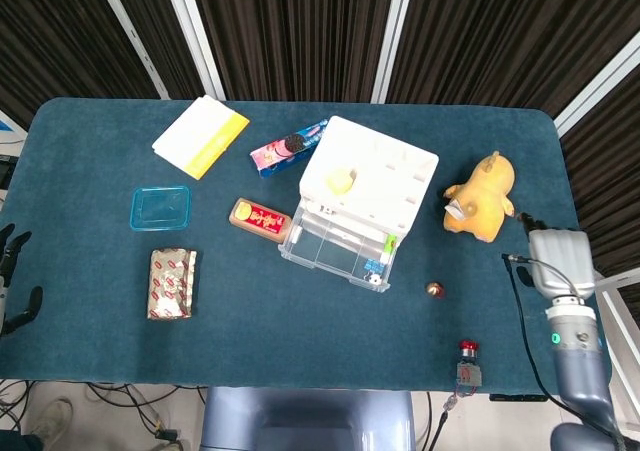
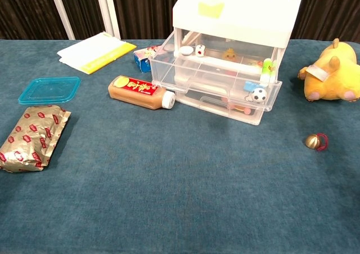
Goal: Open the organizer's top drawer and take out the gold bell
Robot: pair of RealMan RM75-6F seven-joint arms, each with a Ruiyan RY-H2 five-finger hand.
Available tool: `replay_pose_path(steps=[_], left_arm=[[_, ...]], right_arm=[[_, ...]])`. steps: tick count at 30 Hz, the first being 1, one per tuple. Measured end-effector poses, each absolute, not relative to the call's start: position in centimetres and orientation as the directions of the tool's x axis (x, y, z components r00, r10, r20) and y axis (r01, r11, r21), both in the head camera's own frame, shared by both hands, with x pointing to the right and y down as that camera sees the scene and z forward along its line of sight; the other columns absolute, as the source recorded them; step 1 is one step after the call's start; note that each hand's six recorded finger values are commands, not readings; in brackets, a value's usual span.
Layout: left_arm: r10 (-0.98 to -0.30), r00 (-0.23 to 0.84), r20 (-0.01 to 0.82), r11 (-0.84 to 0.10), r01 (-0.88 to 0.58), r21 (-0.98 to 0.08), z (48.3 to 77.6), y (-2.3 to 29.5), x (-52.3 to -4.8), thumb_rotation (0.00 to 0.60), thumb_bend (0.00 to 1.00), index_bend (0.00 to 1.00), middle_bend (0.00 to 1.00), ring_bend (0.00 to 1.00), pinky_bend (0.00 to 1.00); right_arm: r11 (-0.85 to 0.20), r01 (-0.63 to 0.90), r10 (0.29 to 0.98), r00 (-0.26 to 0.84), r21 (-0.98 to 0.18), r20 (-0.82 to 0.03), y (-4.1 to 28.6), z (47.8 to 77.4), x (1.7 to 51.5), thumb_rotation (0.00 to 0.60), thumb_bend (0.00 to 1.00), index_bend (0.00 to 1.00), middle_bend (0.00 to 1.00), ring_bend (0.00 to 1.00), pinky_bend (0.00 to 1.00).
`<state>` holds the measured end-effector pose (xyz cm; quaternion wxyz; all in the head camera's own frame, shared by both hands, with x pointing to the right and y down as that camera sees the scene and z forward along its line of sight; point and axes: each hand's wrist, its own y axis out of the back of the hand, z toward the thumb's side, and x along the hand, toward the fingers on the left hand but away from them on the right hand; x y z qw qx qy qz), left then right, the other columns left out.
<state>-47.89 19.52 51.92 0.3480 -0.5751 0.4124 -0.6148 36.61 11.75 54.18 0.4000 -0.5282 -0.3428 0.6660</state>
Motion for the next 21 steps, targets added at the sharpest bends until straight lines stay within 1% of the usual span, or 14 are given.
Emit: replay_pose_path(steps=[2, 3, 7, 9, 13, 16, 21], left_arm=[[-0.903, -0.096, 0.419, -0.416, -0.047, -0.908, 51.9, 19.5, -47.9, 0.600, 0.42, 0.07, 0.00, 0.00, 0.00], [-0.904, -0.095, 0.418, -0.415, -0.047, -0.909, 51.9, 19.5, -47.8, 0.600, 0.42, 0.07, 0.00, 0.00, 0.00], [-0.904, -0.092, 0.417, -0.414, -0.048, -0.909, 51.8, 19.5, -47.7, 0.600, 0.42, 0.07, 0.00, 0.00, 0.00], [-0.905, -0.090, 0.416, -0.414, -0.049, -0.909, 51.7, 19.5, -47.7, 0.600, 0.42, 0.07, 0.00, 0.00, 0.00], [-0.906, -0.090, 0.414, -0.411, -0.057, -0.910, 51.6, 19.4, -47.7, 0.600, 0.42, 0.07, 0.00, 0.00, 0.00], [-0.906, -0.089, 0.414, -0.410, -0.059, -0.910, 51.6, 19.3, -47.7, 0.600, 0.42, 0.07, 0.00, 0.00, 0.00], [-0.906, -0.081, 0.416, -0.412, -0.057, -0.909, 51.5, 19.3, -47.6, 0.600, 0.42, 0.07, 0.00, 0.00, 0.00]], right_arm=[[-0.397, -0.124, 0.917, -0.097, -0.909, -0.387, 12.2, 53.3, 37.1, 0.600, 0.21, 0.17, 0.22, 0.36, 0.37], [-0.369, -0.097, 0.928, -0.085, -0.924, -0.362, 12.7, 52.7, 37.6, 0.600, 0.21, 0.16, 0.21, 0.35, 0.36], [-0.328, -0.058, 0.943, -0.075, -0.943, -0.323, 15.5, 51.9, 39.7, 0.600, 0.20, 0.16, 0.19, 0.34, 0.34], [-0.329, -0.051, 0.943, -0.074, -0.943, -0.325, 17.2, 52.0, 40.5, 0.600, 0.20, 0.16, 0.19, 0.34, 0.33], [-0.337, -0.023, 0.941, -0.052, -0.941, -0.335, 19.6, 53.0, 40.7, 0.600, 0.19, 0.16, 0.18, 0.30, 0.30], [-0.361, -0.016, 0.932, -0.032, -0.932, -0.360, 21.5, 53.9, 40.5, 0.600, 0.19, 0.15, 0.17, 0.29, 0.30], [-0.376, 0.003, 0.926, -0.024, -0.927, -0.376, 22.7, 54.9, 40.5, 0.600, 0.19, 0.15, 0.17, 0.29, 0.30]])
